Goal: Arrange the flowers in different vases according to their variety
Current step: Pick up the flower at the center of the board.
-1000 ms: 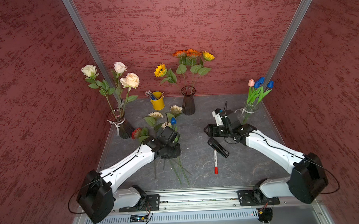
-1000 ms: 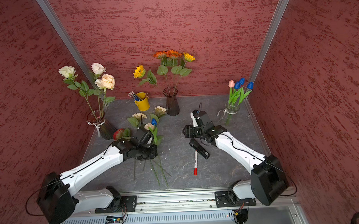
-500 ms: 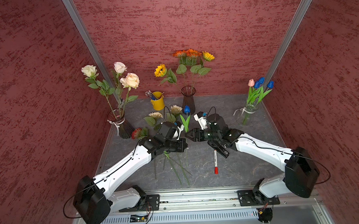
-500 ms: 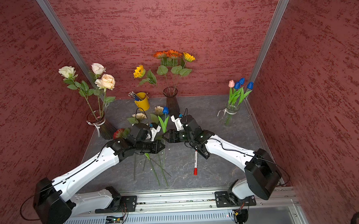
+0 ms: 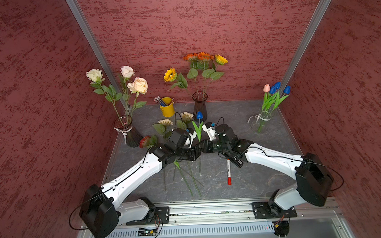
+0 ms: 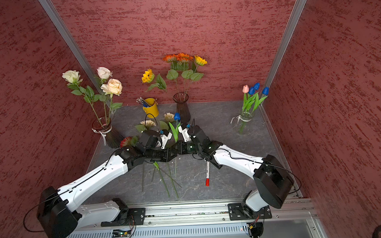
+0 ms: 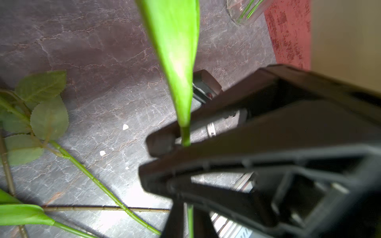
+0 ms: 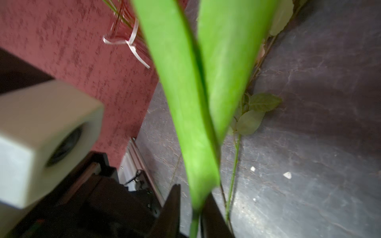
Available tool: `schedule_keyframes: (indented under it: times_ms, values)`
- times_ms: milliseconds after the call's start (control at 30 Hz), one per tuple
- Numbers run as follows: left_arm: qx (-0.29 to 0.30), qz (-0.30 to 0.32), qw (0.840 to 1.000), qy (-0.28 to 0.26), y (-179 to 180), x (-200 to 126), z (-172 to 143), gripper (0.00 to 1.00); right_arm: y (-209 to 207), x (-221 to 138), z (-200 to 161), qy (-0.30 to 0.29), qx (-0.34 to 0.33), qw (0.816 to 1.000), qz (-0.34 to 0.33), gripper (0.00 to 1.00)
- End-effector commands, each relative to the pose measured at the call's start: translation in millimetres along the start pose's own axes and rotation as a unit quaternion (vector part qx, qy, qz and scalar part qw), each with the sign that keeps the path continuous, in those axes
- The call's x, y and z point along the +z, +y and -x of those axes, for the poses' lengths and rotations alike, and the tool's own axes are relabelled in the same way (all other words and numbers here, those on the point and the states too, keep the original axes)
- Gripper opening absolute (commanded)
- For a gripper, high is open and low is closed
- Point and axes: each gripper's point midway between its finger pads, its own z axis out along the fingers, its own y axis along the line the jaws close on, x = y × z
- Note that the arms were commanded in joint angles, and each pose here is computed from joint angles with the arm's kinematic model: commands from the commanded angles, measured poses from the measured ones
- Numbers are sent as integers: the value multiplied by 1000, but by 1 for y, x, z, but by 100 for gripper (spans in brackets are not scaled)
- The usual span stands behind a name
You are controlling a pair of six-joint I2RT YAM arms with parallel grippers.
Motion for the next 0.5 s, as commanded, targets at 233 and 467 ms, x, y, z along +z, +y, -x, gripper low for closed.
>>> schedule_keyframes:
  times_ms: [233,467]
  values:
    - [-8,50,998,-34,18,-12,10,90,-17,-34,33,-48,-57,992,-102,0]
    - [-23,56,998,-18,29,-18,-10,92,-76,-161,113,-107,-158,922,-338,0]
